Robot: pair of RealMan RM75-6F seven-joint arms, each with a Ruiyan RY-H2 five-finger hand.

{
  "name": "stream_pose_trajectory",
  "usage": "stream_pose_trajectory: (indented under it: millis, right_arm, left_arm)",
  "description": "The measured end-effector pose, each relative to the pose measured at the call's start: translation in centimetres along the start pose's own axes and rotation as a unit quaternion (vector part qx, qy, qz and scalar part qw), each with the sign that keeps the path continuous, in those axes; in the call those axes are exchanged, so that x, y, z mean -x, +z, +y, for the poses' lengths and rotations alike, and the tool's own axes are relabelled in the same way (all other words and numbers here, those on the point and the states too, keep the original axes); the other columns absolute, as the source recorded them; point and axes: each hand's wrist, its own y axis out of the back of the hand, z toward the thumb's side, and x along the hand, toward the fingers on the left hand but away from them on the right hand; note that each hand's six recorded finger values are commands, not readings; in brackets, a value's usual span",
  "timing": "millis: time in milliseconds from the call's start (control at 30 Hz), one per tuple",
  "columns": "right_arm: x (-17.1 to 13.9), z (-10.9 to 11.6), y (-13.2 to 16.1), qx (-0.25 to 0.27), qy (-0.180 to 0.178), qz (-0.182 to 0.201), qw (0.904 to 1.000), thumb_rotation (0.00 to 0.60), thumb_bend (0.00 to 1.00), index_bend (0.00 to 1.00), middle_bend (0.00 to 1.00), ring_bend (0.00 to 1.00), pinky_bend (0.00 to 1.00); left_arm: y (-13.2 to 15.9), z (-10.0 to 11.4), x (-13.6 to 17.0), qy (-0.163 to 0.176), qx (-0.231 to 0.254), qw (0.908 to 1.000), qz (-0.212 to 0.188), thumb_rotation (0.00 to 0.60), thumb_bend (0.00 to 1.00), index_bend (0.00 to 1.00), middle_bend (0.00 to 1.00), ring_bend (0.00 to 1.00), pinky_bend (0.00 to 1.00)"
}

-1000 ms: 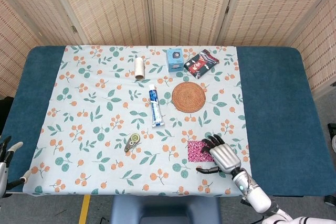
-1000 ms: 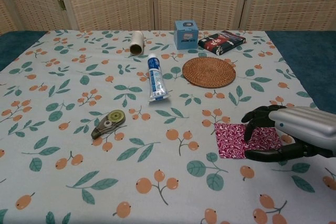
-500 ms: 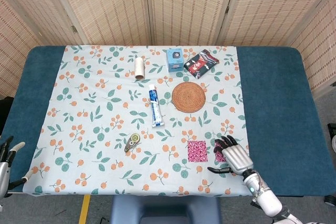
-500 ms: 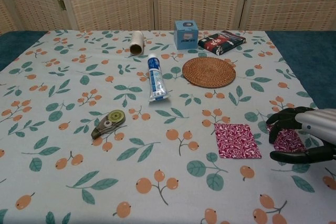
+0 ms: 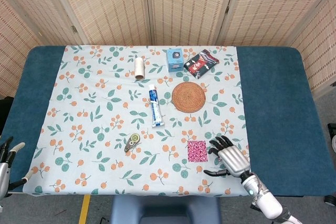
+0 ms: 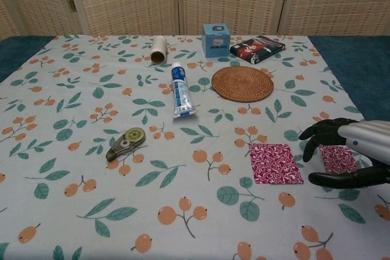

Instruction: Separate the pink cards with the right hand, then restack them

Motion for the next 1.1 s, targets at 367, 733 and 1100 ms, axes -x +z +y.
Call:
stream_pose_trajectory:
  millis: [367,733,1100]
  right_arm:
    - [2.1,-0.9,3.3,-0.012,0.016,0.046,0.9987,0.067,0.18,0.31,0.16,0.00,0.00]
    - [2.7,-1.3,3.0,-0.023,0.025,0.038,0.9987,0.067,0.18,0.31,0.16,0.00,0.00]
    - [2.1,-0.6,0.1,-0.024,0.015,-0.004,0.9996,0.068,0.18,0.31,0.16,0.00,0.00]
  left_arm:
    - [-0.4,0.1,0.3,0.000,-0.001,1.0000,0.005,0.600,0.26,0.22,0.06,0.12,0.00]
    - [-0.5,0.0,0.3,-0.001,-0.002,1.0000,0.007,0.600,0.26,0.22,0.06,0.12,0.00]
    - [-0.1,-0.2,0.0,-0.003,-0.002,1.0000,0.002,0.600,0.26,0.22,0.06,0.12,0.00]
